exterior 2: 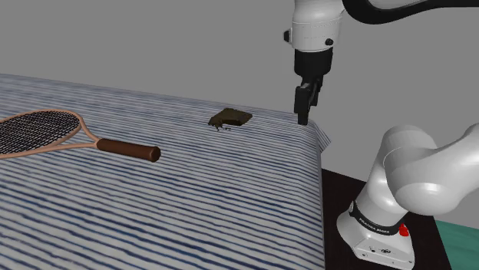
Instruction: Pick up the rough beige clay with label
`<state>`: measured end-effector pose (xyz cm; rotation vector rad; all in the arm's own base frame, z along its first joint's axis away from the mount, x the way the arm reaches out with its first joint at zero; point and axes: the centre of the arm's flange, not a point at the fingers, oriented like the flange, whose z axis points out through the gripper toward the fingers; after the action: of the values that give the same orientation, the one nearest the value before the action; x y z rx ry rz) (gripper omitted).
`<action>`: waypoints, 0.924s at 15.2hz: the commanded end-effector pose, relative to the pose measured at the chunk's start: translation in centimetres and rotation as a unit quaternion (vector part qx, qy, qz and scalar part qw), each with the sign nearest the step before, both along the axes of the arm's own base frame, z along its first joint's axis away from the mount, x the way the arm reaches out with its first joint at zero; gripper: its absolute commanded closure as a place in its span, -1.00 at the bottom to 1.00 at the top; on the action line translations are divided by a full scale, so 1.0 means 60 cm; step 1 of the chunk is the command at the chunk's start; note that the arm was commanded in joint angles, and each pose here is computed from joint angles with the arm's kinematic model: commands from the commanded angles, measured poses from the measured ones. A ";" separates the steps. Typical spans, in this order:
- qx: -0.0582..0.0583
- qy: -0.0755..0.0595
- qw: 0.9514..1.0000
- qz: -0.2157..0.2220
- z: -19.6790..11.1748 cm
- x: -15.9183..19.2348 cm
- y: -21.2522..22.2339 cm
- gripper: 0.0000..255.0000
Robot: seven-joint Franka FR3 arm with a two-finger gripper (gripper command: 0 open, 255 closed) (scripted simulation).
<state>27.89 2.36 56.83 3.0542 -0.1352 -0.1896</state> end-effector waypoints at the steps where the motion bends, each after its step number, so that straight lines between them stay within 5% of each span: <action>1: 0.000 0.000 1.000 0.000 0.000 0.000 0.000 -1.00; 7: 0.005 -0.005 0.997 0.074 -0.028 0.121 -0.022 -1.00; 14: 0.010 -0.010 0.987 0.160 -0.058 0.265 -0.024 -1.00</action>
<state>42.40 0.85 53.55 3.0456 0.3154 -0.1430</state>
